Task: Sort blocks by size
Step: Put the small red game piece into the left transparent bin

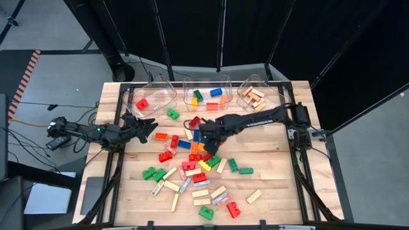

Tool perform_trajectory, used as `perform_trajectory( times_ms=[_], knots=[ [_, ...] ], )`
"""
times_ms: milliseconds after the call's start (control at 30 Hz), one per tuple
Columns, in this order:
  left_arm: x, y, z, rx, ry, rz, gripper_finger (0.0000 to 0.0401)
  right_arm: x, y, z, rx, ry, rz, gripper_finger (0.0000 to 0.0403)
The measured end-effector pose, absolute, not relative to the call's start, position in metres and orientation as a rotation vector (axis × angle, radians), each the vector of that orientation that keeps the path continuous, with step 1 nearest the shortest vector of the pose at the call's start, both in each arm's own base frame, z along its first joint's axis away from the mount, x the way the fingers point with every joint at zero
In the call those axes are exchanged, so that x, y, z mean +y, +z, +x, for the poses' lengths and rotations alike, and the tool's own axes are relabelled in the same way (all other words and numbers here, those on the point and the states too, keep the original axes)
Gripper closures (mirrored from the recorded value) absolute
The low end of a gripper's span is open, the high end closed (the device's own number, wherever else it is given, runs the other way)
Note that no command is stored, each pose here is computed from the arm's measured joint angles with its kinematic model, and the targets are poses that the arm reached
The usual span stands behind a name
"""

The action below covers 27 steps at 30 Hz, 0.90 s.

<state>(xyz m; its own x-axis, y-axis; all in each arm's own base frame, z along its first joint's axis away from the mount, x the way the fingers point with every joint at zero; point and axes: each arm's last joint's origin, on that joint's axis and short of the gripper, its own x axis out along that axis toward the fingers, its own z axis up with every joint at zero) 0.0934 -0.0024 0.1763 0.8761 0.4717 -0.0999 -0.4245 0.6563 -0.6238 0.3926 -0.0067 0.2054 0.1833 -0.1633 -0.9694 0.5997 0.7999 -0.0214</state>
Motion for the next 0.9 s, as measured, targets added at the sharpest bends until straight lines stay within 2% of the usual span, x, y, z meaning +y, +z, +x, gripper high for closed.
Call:
perform_trajectory(
  times_ms=[200,367,500,700,800,900],
  knots=[
    [-0.002,0.176,0.093,-0.073,0.508,-0.687,0.0132,-0.04,0.258,0.409,1.104,-0.616,0.302,0.0227],
    [-0.002,0.18,0.094,-0.104,0.496,-0.702,0.0132,-0.076,0.295,0.432,0.779,-0.599,0.292,0.0227],
    [-0.003,0.183,0.094,-0.134,0.485,-0.718,0.0132,-0.098,0.309,0.448,0.533,-0.548,0.288,0.0227],
    [-0.003,0.186,0.094,-0.175,0.471,-0.767,0.0132,-0.125,0.301,0.473,0.3,-0.535,0.232,0.0227],
    [-0.003,0.187,0.095,-0.181,0.471,-0.77,0.0132,-0.14,0.286,0.486,0.231,-0.507,0.241,0.0227],
    [-0.003,0.188,0.095,-0.191,0.47,-0.774,0.0132,-0.152,0.265,0.503,0.255,-0.48,0.246,0.0227]
  ],
)
